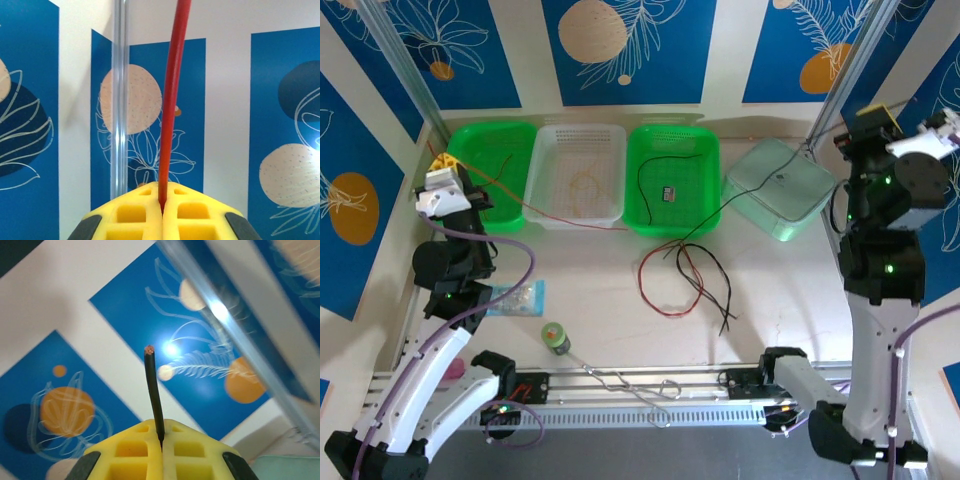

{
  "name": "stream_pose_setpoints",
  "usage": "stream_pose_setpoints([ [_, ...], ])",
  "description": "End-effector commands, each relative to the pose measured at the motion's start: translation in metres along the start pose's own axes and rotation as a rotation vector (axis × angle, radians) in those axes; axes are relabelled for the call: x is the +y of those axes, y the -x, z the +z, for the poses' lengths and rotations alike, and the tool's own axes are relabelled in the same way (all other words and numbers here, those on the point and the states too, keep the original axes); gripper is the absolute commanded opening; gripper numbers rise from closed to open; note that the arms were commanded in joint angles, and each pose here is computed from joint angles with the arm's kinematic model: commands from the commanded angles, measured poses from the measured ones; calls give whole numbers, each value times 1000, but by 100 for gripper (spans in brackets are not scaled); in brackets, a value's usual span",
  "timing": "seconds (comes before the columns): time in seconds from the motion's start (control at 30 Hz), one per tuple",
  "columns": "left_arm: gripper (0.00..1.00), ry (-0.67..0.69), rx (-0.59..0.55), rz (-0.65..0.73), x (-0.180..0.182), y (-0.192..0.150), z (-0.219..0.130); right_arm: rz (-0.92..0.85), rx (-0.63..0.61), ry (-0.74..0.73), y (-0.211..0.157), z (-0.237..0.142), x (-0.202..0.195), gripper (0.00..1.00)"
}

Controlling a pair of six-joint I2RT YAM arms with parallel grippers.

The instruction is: Untangle the cables

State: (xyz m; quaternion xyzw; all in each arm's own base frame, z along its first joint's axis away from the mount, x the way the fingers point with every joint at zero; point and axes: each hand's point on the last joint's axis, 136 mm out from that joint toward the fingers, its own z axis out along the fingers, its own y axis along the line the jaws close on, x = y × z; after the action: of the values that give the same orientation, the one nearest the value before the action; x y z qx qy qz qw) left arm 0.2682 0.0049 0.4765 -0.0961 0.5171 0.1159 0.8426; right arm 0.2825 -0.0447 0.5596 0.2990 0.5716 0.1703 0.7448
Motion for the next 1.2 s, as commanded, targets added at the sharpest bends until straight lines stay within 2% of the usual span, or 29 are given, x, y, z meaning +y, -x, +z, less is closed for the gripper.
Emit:
stream_pose_setpoints([
  [0.0,0,-32,5,-31,-5,-2,2,62,31,111,-8,15,38,0],
  [0.13,0,-31,30,-45,-8,-7,6,27,23,168,-13,35,73,0],
  [0.33,0,-86,77,-33,-25,-12,18,-7,-2,220,-1,66,112,0],
  [0.5,0,-113,95,-1,-35,-16,26,-76,-59,216,7,103,126,0],
  [0.67,0,-127,94,15,-37,-14,30,-76,2,222,-14,144,134,0],
  [0.77,0,-122,93,27,-35,-13,29,-109,81,236,-53,163,141,0],
  [0.93,0,-128,104,52,-33,-15,25,-228,304,175,-173,187,128,0],
  [1.1,0,-159,121,65,-35,-18,19,-361,523,66,-306,180,79,0],
  [1.17,0,-177,132,66,-37,-20,18,-397,615,-3,-355,168,45,0],
])
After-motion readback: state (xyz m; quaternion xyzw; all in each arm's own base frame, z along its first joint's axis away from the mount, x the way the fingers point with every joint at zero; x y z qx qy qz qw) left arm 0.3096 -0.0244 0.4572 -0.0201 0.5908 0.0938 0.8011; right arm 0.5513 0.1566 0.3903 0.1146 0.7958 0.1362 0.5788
